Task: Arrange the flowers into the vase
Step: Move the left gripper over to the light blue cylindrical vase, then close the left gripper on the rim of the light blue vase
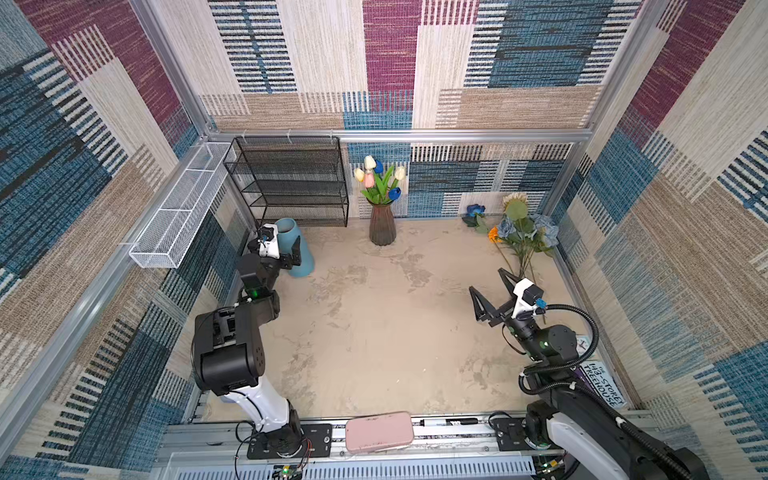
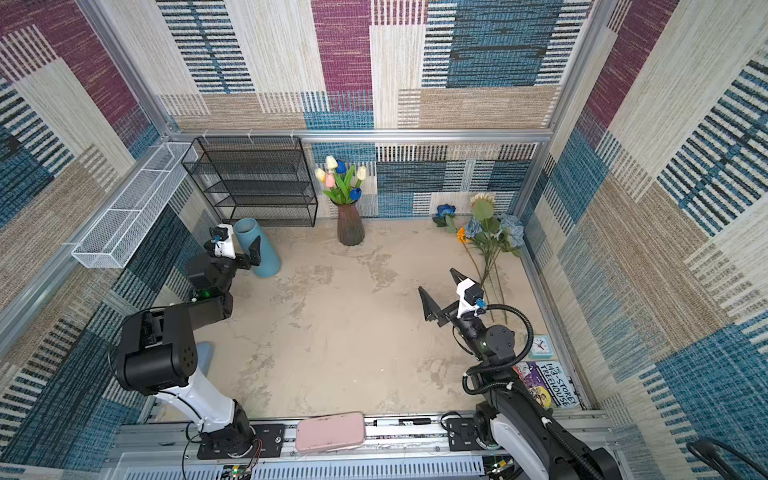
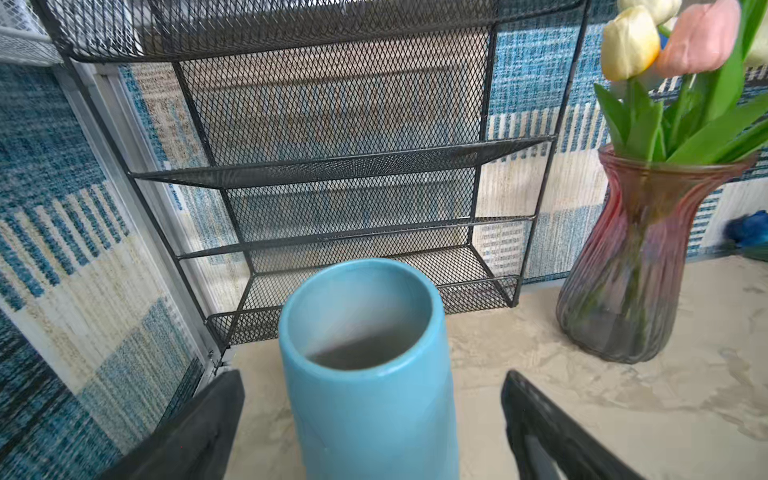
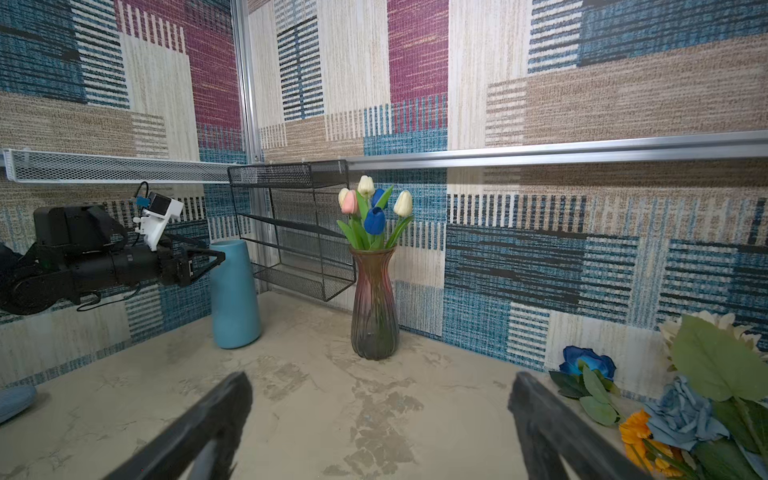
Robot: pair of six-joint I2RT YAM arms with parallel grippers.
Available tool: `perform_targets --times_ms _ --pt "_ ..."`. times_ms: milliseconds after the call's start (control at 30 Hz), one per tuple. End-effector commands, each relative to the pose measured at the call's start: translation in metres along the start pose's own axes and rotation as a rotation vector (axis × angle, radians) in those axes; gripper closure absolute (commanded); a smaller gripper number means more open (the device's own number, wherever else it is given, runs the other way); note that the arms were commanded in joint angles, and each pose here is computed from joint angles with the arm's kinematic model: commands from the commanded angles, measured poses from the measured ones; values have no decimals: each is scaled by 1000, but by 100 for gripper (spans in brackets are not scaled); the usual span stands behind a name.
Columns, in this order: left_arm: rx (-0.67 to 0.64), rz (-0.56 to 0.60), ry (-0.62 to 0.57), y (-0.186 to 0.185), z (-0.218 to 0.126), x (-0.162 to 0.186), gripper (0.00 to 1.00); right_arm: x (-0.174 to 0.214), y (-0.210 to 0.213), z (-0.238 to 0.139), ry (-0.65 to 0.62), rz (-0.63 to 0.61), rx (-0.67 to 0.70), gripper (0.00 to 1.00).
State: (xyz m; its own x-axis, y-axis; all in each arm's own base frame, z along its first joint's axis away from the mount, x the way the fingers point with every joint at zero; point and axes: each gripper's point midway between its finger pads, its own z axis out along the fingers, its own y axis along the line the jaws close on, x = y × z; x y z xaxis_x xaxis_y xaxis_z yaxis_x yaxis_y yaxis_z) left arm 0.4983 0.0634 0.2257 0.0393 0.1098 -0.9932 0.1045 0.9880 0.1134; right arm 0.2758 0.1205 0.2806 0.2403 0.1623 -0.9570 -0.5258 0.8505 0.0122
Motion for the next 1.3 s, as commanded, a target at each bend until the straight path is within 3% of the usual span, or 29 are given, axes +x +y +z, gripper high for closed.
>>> perform_targets --times_ms 0,367,767,933,1133,1267 --pt "19 2 -19 0 10 -2 1 -12 3 2 -37 -9 -19 0" --pt "40 6 -5 -3 44 16 1 -13 3 2 -38 -10 -12 0" --pt "42 -2 -20 -4 55 21 23 -12 1 2 -36 -12 -2 0" --pt "57 -6 -25 -6 55 20 39 -15 -3 4 -41 -13 17 0" --pt "86 -14 -38 -15 50 14 70 -17 -14 8 -42 9 78 0" --pt "119 -1 -41 -34 44 5 76 -11 -23 15 -16 48 112 0"
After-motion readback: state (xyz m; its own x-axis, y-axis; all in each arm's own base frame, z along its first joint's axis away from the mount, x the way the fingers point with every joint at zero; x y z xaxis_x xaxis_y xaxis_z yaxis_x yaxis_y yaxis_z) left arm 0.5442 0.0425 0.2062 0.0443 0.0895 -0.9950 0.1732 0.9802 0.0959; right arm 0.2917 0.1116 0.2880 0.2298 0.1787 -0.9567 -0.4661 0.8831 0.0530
